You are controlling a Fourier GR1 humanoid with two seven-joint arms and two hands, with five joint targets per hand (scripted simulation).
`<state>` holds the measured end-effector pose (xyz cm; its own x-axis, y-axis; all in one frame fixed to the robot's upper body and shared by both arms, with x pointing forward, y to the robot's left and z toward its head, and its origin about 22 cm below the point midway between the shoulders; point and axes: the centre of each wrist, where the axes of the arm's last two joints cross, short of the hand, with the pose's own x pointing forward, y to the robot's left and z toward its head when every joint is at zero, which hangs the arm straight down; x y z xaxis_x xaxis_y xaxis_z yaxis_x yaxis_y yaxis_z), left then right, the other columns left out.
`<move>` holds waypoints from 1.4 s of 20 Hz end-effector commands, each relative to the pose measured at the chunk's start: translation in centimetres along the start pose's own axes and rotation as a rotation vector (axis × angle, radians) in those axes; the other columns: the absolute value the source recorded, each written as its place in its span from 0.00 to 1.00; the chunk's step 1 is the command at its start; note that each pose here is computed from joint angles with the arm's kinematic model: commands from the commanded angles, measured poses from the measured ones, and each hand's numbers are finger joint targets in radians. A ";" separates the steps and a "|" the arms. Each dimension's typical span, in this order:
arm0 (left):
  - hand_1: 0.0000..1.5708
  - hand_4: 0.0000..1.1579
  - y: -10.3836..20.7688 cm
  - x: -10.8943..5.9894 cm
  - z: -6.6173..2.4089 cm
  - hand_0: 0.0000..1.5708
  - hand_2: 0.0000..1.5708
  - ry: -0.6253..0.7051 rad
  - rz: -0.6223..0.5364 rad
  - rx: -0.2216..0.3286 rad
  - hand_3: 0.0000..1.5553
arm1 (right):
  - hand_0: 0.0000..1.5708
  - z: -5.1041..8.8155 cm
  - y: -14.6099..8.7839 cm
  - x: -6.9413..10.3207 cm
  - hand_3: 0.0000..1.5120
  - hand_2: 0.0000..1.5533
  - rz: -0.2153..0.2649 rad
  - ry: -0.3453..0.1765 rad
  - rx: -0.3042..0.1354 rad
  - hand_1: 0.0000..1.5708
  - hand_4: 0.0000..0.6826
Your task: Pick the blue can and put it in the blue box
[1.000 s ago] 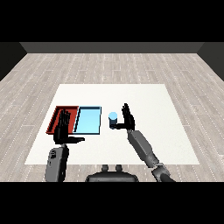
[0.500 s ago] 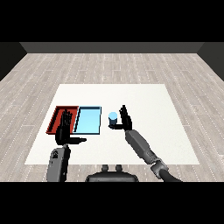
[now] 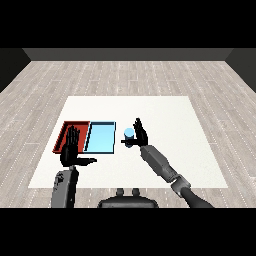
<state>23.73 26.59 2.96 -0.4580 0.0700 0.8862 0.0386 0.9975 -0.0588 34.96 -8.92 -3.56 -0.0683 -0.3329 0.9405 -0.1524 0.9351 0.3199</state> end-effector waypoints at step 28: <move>0.00 0.00 -1.5 0.7 0.16 0.00 0.00 0.005 -0.034 -0.005 0.00 | 0.95 -1.8 1.9 0.0 0.94 0.94 0.294 0.034 -0.211 0.95 0.93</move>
<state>24.14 25.85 3.05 -0.4537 0.0625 0.8890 0.0338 0.9980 -0.0529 36.23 -7.52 -3.57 -0.0248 -0.0695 0.9973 0.0637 0.9954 0.0710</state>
